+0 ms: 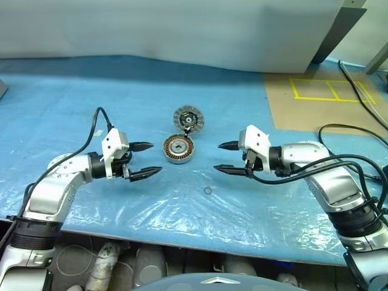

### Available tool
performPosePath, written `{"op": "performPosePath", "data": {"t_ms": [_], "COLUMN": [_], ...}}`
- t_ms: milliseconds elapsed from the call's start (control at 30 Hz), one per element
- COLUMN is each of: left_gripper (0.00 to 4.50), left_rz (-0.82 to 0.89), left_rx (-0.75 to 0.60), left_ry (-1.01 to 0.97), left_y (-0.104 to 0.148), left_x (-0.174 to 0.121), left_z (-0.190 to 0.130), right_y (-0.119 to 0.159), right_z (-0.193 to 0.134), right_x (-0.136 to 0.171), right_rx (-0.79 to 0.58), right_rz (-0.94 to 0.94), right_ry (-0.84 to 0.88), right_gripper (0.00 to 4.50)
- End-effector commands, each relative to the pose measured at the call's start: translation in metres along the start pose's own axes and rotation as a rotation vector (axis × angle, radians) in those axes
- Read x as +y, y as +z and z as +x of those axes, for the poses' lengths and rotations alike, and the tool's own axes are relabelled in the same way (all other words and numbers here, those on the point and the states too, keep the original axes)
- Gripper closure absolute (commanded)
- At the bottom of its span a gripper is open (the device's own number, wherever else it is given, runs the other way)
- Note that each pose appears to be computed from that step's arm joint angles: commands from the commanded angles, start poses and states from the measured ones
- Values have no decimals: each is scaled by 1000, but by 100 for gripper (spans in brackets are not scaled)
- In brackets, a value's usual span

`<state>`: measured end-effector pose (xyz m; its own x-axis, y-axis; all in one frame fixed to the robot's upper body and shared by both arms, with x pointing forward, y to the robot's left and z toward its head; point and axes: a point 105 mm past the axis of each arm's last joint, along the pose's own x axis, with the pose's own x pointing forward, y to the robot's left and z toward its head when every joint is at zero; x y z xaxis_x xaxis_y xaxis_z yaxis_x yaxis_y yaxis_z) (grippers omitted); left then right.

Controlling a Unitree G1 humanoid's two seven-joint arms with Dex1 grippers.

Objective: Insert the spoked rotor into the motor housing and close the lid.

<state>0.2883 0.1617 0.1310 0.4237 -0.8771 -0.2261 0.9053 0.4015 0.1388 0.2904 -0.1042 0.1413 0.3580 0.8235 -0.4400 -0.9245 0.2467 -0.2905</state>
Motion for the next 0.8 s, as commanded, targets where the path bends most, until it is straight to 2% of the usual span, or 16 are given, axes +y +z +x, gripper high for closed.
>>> {"op": "performPosePath", "data": {"t_ms": [33,333,467,633,800], "left_gripper": [29,29,29,29,29], "left_rz": [52,66,59,66,67], "left_rx": [-9,-17,-16,7,9], "left_ry": [12,26,29,31,64], "left_y": [8,9,8,4,1], "left_x": [4,5,4,4,7], "left_z": [-3,-1,-2,-5,-9], "right_y": [8,11,24,42,44], "right_z": [-2,0,3,33,70], "right_x": [-4,-6,-10,-13,-11], "right_rx": [-12,-23,-42,-61,-20], "right_rz": [-52,-60,-105,-196,-310], "right_ry": [0,-7,17,130,256], "right_gripper": [129,129,129,129,129]}}
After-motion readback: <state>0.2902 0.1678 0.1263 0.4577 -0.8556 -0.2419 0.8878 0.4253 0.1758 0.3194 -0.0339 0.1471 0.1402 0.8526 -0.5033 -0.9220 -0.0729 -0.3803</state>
